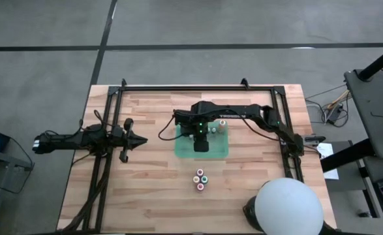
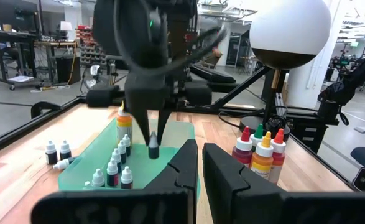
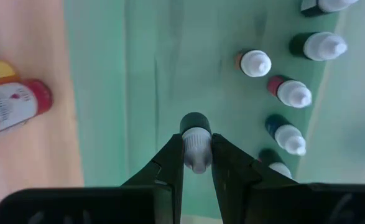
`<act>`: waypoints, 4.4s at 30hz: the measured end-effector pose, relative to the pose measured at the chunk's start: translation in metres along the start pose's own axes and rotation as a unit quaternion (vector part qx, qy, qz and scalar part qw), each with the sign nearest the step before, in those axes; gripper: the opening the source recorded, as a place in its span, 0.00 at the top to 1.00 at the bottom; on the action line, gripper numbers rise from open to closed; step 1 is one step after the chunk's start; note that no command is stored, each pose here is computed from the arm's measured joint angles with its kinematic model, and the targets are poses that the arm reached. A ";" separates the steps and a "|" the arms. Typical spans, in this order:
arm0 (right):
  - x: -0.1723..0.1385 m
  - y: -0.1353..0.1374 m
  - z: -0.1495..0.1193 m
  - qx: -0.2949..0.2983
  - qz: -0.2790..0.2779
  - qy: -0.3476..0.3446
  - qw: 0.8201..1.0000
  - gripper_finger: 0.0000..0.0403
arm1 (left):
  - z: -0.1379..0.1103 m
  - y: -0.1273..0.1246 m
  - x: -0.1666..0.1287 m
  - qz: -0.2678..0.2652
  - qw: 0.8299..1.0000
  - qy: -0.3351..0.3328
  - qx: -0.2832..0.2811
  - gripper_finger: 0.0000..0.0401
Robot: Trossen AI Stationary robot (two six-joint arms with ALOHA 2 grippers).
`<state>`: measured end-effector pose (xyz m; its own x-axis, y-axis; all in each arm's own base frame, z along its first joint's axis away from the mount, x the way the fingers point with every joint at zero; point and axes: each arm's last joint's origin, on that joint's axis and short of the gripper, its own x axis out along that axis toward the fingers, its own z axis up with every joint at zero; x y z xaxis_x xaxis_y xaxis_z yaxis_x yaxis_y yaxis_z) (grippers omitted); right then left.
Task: Pick & Place food coloring
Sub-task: Put the small black food coloring bottle into the green container
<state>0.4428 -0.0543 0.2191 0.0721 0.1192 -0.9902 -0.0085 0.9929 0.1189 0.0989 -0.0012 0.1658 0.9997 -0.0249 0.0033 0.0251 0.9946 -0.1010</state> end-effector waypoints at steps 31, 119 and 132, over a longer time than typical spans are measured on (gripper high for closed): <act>0.032 -0.033 0.004 0.050 -0.028 0.001 0.998 0.87 | 0.000 0.000 0.000 0.000 1.000 0.000 0.000 1.00; -0.045 -0.132 -0.048 0.457 -0.028 -0.108 0.882 0.68 | 0.000 0.000 0.000 0.000 1.000 0.000 0.000 1.00; -0.029 -0.136 -0.053 0.490 -0.024 -0.093 0.867 0.69 | 0.000 0.000 0.000 0.000 1.000 0.000 0.000 1.00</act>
<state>0.3888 -0.1931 0.2279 0.2087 -0.0153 -0.9779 0.8430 0.5096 0.1720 0.0989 -0.0012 0.1658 0.9997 -0.0248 0.0031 0.0250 0.9945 -0.1013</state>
